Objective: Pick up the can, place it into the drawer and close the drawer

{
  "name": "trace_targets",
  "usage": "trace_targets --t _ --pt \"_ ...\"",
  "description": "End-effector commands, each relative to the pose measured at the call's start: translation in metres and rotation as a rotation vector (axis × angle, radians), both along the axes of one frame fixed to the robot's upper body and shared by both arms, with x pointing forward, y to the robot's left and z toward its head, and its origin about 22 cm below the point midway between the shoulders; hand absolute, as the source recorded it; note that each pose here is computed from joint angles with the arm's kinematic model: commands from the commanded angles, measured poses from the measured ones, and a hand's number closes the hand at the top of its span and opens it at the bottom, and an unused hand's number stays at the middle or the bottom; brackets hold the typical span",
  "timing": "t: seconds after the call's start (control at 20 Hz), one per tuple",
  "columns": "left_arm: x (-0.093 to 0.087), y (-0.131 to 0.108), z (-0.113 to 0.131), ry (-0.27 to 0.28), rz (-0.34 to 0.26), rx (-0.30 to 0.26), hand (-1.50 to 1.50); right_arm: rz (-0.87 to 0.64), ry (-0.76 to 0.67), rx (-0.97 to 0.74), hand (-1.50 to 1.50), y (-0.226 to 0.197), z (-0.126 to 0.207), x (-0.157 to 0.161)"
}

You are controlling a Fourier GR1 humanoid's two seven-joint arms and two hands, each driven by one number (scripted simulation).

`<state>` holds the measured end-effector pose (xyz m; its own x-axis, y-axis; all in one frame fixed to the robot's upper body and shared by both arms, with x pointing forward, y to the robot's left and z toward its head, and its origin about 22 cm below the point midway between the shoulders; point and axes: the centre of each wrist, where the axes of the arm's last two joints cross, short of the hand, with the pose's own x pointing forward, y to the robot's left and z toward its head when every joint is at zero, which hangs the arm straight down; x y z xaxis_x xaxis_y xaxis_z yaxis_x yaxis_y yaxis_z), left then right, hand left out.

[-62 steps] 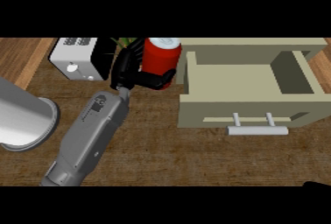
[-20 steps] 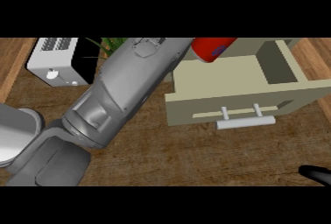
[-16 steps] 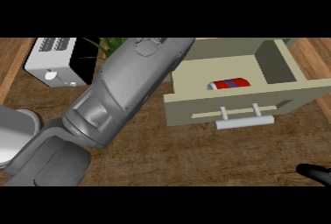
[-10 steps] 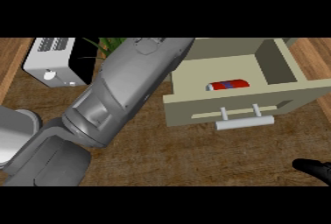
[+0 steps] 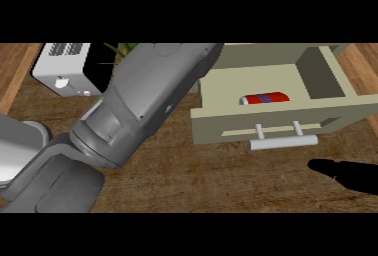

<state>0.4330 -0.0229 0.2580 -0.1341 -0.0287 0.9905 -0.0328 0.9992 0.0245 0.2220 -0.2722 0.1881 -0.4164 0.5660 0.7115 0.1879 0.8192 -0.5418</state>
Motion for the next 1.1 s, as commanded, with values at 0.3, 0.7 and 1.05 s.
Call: trace_targets --t 0.3,0.7,1.05 --pt "0.0 -0.001 0.002 -0.019 0.019 0.01 -1.5 -0.029 0.009 -0.308 -1.5 0.036 -0.044 0.061" --pt "0.011 0.019 -0.016 -0.034 -0.01 0.027 -1.5 -0.088 0.054 -0.515 -1.5 0.051 -0.088 0.096" --pt "0.018 0.039 0.0 -0.011 0.017 0.014 -1.5 -0.137 0.009 -0.568 -1.5 0.087 -0.103 0.146"
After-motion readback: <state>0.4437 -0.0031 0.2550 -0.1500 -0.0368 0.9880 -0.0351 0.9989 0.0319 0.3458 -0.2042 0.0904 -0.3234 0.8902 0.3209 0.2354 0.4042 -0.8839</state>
